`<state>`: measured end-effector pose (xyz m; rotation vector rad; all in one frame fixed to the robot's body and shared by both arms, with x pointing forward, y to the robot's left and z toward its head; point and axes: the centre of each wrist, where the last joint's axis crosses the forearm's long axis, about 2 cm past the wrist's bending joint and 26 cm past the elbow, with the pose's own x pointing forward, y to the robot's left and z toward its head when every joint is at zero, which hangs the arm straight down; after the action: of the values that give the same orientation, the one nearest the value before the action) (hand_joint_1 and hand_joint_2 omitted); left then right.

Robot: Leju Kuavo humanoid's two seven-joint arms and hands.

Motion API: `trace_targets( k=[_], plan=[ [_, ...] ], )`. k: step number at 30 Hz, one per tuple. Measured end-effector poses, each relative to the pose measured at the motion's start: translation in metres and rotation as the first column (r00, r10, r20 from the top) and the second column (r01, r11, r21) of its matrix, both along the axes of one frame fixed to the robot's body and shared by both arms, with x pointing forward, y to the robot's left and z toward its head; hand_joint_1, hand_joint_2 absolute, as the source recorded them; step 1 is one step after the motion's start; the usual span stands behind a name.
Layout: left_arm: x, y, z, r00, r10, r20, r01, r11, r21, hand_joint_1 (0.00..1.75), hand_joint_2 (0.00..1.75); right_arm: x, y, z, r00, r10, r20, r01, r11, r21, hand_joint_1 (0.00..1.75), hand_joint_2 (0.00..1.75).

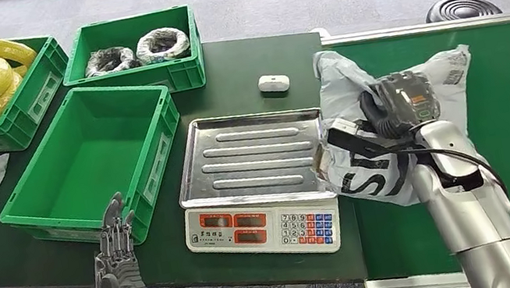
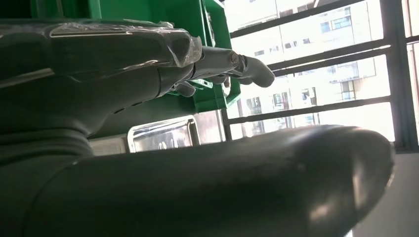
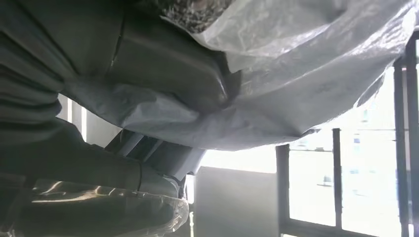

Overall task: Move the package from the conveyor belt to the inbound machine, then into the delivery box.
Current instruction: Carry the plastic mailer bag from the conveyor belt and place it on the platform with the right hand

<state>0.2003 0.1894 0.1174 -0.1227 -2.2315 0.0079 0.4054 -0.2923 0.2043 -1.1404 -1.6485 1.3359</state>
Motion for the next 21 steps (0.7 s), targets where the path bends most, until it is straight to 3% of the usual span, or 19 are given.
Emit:
trace_targets(
  k=[6, 11, 21],
  plan=[
    [0.009, -0.008, -0.001, 0.999, -0.045, 0.002, 0.045, 0.999, 0.007, 0.0, 0.0, 0.023, 0.072, 0.018, 0.985, 0.172, -0.03, -0.171, 0.985, 0.006, 1.75, 1.75],
    [0.016, -0.012, -0.001, 0.998, -0.063, 0.002, 0.063, 0.998, 0.011, 0.0, 0.0, 0.023, 0.127, 0.022, 0.952, 0.298, -0.066, -0.297, 0.954, 0.026, 1.75, 1.75],
    [0.024, -0.015, -0.003, 0.998, -0.07, -0.004, 0.07, 0.997, 0.013, 0.0, 0.0, 0.009, 0.169, 0.002, 0.907, 0.393, -0.15, -0.387, 0.92, 0.068, 1.75, 1.75]
  ],
)
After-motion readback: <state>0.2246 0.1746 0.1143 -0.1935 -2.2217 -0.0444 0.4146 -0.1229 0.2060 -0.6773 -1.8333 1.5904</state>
